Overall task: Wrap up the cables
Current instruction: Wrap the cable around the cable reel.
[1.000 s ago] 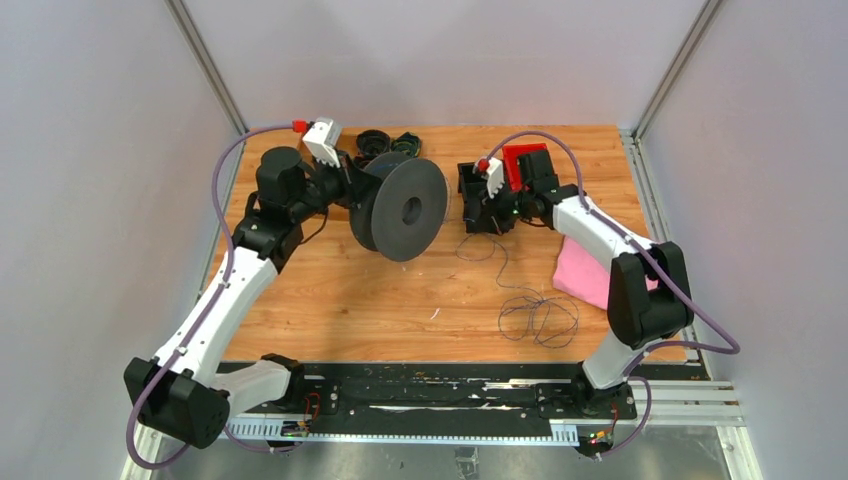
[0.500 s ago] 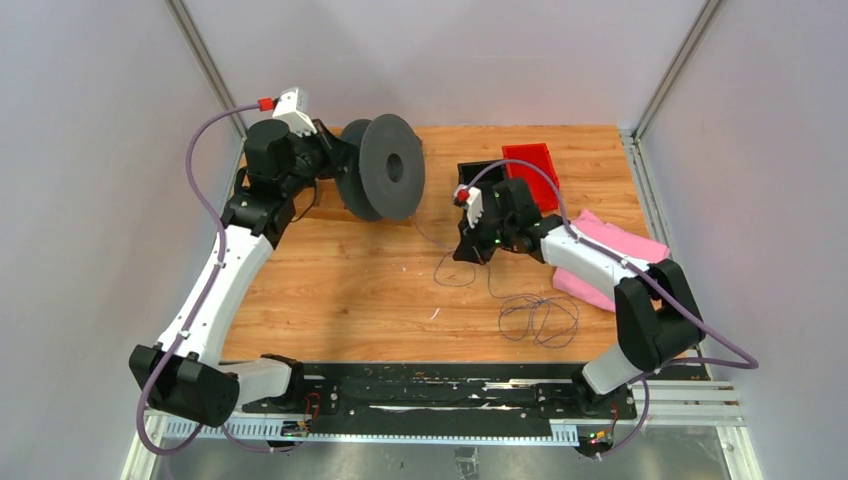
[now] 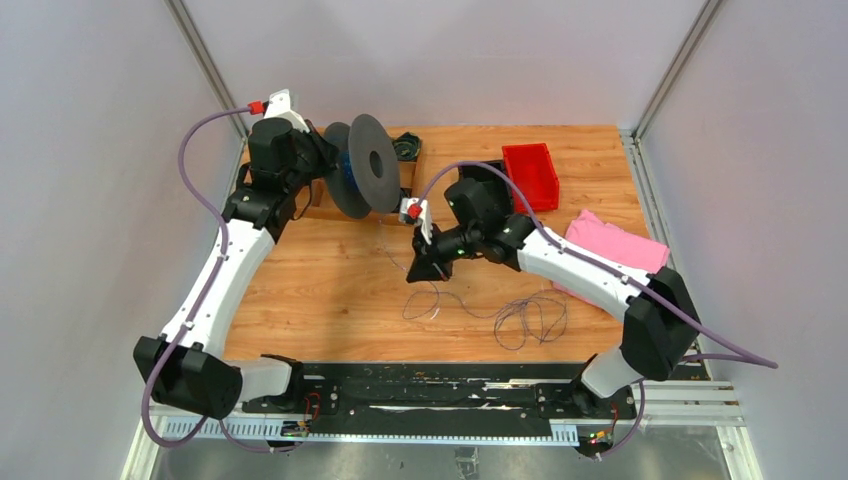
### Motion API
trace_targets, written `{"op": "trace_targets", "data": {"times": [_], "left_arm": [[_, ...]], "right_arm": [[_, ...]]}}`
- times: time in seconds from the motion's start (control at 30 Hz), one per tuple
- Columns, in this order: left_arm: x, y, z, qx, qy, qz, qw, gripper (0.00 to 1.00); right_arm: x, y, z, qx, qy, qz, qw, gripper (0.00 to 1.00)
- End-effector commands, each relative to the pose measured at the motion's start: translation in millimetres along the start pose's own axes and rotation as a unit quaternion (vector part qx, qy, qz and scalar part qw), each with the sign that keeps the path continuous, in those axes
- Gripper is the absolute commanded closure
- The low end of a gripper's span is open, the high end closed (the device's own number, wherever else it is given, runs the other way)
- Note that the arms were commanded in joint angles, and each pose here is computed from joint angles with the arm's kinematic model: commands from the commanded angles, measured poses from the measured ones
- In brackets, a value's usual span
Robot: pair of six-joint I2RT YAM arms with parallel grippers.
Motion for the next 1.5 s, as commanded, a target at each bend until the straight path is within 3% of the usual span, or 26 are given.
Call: {"op": "trace_targets", "data": {"times": [0.0, 0.23, 0.43, 1.0, 1.47], "left_arm": [[0, -2, -22, -0.009, -0.056, -0.012, 0.998, 1.0], [-2, -15, -9, -0.055, -0.054, -0.013, 0.997, 1.0], [-3, -27, 11, -0.125, -0.047, 0.001, 0.991, 1.0], [17, -59, 49, -0.303, -0.037, 0.108, 0.946, 1.0], [35, -80, 55, -0.331, -0.029, 0.215, 0.918, 1.0]], "right_arm": [[6, 34, -44, 0.011, -0.022, -0.054, 0.998, 0.99], [18, 44, -82, -0.001, -0.04, -0.056, 0.998, 0.99], [34, 42, -108, 0.008, -0.053, -0.002, 0.999, 0.99], [101, 1, -151, 0.023, -0.092, 0.165, 0.982, 1.0], [127, -57, -143, 0.006, -0.084, 0.241, 0.967, 1.0]]}}
Point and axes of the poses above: each gripper's point midway between its finger pads, its own x axis back along the fingers, its own y axis along the line the jaws close on, z = x × y, the point moved 5 cm from there along x, back along the fingers, and after that the axes turned 4 degrees about -x, right-handed, at the moved point
